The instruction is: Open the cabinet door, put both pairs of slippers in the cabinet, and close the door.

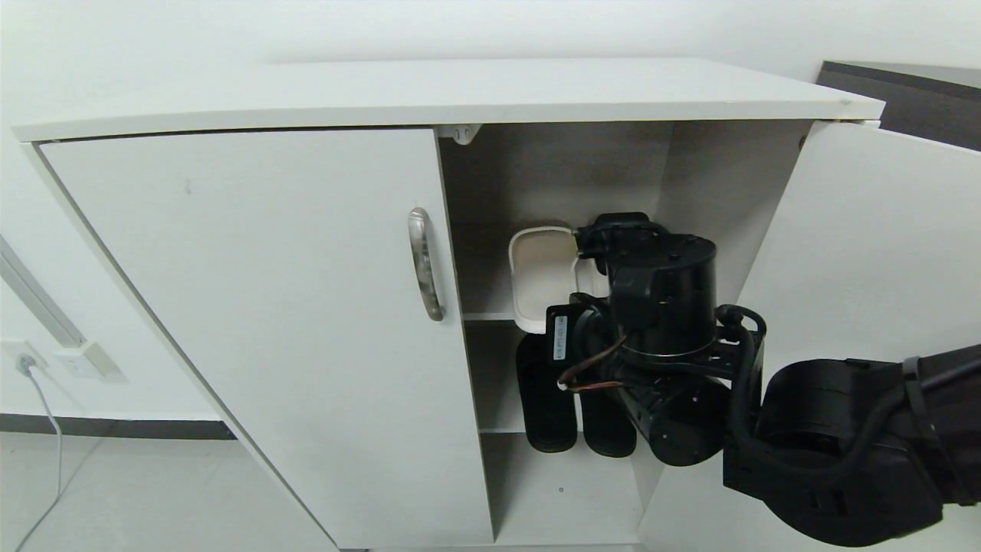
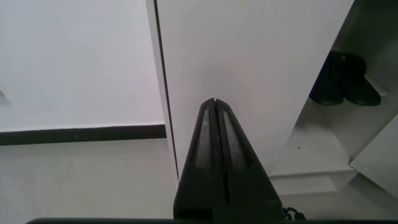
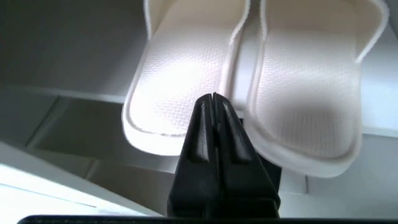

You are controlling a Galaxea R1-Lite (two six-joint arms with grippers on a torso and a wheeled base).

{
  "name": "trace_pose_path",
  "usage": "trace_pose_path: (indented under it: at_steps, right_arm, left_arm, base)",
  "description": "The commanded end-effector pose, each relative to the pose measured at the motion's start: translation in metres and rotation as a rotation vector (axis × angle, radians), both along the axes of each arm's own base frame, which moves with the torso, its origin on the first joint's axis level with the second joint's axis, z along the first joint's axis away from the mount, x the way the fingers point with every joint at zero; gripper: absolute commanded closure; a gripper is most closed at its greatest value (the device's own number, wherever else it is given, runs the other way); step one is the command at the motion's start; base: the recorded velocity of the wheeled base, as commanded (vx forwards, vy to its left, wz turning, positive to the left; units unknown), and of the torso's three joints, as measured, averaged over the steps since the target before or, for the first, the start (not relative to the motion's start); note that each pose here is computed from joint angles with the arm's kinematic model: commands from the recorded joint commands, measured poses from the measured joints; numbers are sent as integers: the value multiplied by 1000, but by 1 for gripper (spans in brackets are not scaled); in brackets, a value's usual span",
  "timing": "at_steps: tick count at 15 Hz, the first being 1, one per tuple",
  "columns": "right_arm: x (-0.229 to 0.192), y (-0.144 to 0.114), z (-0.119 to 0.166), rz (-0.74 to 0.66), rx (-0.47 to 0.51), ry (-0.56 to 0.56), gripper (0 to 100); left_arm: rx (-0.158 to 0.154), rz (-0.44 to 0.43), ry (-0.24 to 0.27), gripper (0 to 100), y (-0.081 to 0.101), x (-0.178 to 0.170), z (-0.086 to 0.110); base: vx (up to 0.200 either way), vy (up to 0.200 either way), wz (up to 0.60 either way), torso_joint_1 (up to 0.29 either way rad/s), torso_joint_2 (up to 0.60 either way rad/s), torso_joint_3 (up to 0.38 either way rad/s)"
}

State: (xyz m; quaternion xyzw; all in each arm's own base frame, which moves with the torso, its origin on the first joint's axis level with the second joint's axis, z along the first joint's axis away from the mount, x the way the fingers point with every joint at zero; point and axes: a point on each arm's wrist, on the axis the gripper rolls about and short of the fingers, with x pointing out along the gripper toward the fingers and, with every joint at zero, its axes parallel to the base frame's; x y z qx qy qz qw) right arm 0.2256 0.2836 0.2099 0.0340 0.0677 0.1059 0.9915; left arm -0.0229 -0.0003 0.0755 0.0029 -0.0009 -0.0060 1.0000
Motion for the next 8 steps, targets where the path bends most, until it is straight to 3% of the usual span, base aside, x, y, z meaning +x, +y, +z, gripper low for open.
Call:
trace_pose_path:
  at_steps: [1,7,8]
  right_arm:
    - [-1,1,-4,4,-10,7,100]
    - [0,2,-7,3,-15,12,100]
    - [0,2,-7,3,-15,12,100]
  left_arm:
    - [0,0,0,100,0,0,0]
    - [0,0,2,100,0,0,0]
    - [0,0,0,100,0,0,0]
  base:
    - [0,0,0,0,0,0]
    - [0,0,0,0,0,0]
    - [-200,0,0,2,7,-2]
